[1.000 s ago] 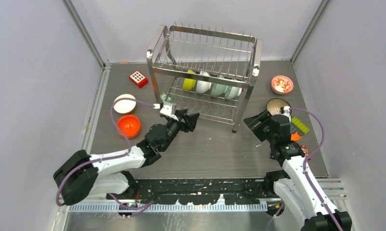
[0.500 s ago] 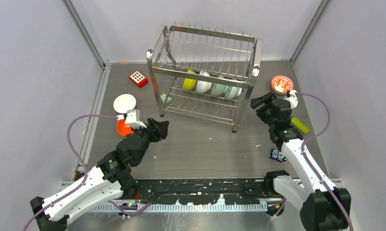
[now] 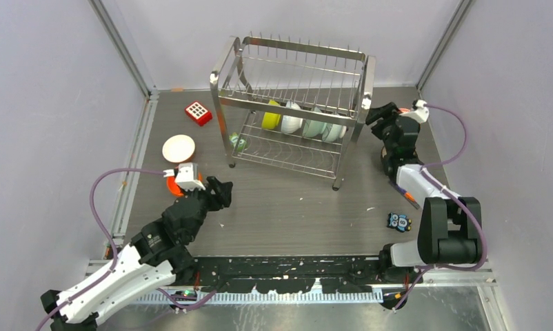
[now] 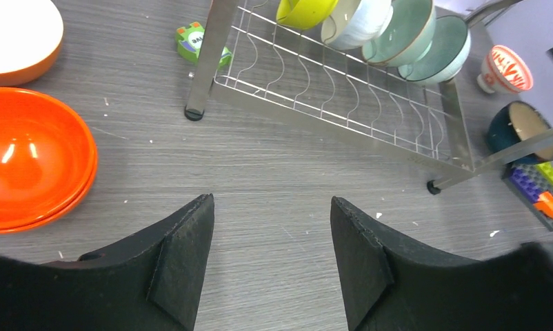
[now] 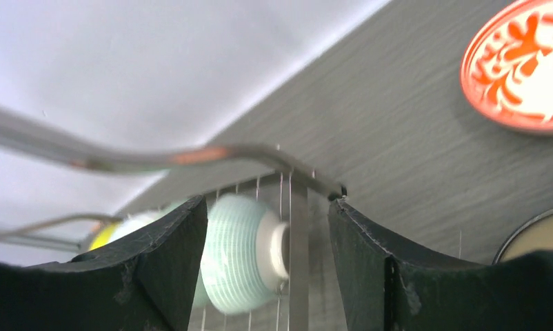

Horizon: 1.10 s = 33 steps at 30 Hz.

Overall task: Unload the bowls from the dish rack
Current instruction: Adjust the dish rack at the center of the board.

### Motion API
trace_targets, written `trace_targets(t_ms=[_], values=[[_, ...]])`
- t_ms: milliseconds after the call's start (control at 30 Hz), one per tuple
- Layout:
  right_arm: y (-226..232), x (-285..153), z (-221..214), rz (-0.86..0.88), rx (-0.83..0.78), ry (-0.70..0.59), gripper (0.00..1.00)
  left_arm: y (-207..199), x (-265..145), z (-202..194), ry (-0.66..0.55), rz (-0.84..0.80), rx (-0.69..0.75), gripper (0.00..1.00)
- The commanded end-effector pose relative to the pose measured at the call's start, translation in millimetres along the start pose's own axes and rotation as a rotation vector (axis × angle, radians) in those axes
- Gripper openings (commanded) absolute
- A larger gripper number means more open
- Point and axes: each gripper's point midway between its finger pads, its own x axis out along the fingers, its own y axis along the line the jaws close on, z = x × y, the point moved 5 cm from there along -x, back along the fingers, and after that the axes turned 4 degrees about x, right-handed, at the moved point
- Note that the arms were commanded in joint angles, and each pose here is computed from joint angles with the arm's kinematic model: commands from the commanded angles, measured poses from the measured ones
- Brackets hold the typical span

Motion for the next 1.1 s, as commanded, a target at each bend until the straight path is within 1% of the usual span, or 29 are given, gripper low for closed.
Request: trace_targets(t_ms=[0, 100, 200, 300, 467, 533, 633, 700, 800, 867, 1000, 1067], values=[[26.6, 13.6, 40.8, 0.069, 0.061, -0.044, 0.69, -4.5, 4.0, 18.9, -0.031, 0.026, 0.074, 0.64], [20.4, 20.9, 29.9, -0.001, 0.087, 0.05, 0.67, -16.4, 16.0, 16.2, 0.029, 0.025, 0.108, 0.65], [14.8, 24.6, 24.2, -0.039, 0.121, 0.073, 0.66, -27.8, 31.0, 6.1, 0.122, 0.028, 0.112, 0.66], [11.8, 31.0, 23.9, -0.076, 0.163, 0.077, 0.66, -33.3, 38.4, 2.2, 0.17, 0.035, 0.093, 0.66], [1.7, 53.3, 39.0, -0.144, 0.314, 0.018, 0.66, -31.8, 36.8, 3.7, 0.163, 0.035, 0.076, 0.66], [5.6, 67.3, 49.2, -0.132, 0.358, 0.003, 0.66, -28.0, 33.5, 3.7, 0.153, 0.04, 0.071, 0.66], [10.0, 89.6, 54.2, -0.12, 0.366, 0.012, 0.64, -17.8, 27.8, 5.0, 0.136, 0.076, 0.078, 0.66], [18.7, 102.2, 52.6, -0.081, 0.37, 0.061, 0.63, -10.9, 25.5, 7.4, 0.124, 0.117, 0.085, 0.67], [26.5, 119.3, 54.9, -0.046, 0.372, 0.088, 0.61, -6.0, 27.2, 11.9, 0.11, 0.159, 0.089, 0.65], [31.0, 129.2, 54.9, -0.025, 0.37, 0.107, 0.61, -6.8, 32.2, 13.8, 0.12, 0.169, 0.09, 0.65], [42.9, 145.9, 52.6, 0.043, 0.39, 0.164, 0.6, -11.9, 47.9, 13.4, 0.176, 0.173, 0.088, 0.65], [48.1, 152.2, 49.1, 0.075, 0.396, 0.188, 0.61, -15.0, 54.5, 15.5, 0.178, 0.173, 0.083, 0.65]])
